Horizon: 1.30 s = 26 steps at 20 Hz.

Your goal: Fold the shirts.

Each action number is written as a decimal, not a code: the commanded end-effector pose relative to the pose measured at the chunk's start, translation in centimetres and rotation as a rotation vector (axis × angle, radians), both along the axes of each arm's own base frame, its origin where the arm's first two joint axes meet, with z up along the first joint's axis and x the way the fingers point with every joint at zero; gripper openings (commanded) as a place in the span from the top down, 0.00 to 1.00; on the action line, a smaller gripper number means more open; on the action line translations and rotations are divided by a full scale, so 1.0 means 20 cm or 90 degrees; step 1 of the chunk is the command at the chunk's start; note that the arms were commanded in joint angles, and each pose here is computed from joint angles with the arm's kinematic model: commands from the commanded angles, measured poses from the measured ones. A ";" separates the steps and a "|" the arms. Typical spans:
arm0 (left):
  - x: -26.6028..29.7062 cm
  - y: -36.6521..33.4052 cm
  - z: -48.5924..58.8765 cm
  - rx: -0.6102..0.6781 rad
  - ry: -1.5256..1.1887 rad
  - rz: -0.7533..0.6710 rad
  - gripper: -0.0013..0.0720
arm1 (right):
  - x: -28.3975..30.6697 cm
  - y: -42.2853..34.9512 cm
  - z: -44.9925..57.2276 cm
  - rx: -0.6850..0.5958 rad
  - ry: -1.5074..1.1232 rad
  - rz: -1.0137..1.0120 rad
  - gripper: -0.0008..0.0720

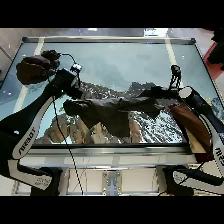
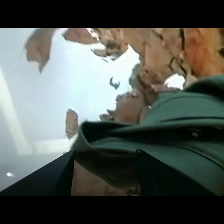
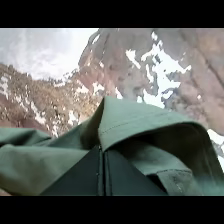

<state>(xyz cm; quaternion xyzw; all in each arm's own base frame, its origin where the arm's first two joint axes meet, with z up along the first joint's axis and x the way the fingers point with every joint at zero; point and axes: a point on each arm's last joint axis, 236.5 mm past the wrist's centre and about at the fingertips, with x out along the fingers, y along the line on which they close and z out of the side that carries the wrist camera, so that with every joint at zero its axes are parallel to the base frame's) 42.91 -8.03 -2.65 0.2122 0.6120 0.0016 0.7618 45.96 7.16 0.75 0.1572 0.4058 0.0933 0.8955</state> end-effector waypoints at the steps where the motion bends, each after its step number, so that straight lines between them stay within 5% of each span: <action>1: -0.26 -0.15 -0.17 -0.102 0.113 0.048 0.36 | 0.03 0.00 0.01 -0.005 -0.016 -0.006 0.95; 5: -0.30 -0.37 -0.21 -0.246 0.084 0.065 0.36 | 0.00 0.02 -0.01 -0.002 0.003 0.006 0.95; 12: -0.30 -0.55 -0.19 -0.348 0.086 0.056 0.37 | -0.01 0.03 -0.02 -0.001 0.008 0.009 0.95; 19: -0.30 -0.48 -0.26 -0.304 0.075 0.023 0.39 | -0.02 0.03 -0.02 0.003 0.014 0.012 0.95; 20: -0.32 -0.47 -0.28 -0.302 0.081 0.024 0.46 | -0.02 0.03 -0.02 0.003 0.014 0.012 0.95; 21: -0.33 -0.47 -0.30 -0.298 0.089 0.026 0.65 | -0.02 0.03 -0.02 0.003 0.014 0.012 0.95; 22: -0.35 -0.46 -0.32 -0.296 0.097 0.029 0.98 | -0.02 0.03 -0.02 0.003 0.014 0.012 0.95; 26: -0.31 -0.49 -0.28 -0.300 0.077 -0.021 0.97 | -0.02 0.03 0.00 0.002 0.008 0.012 0.95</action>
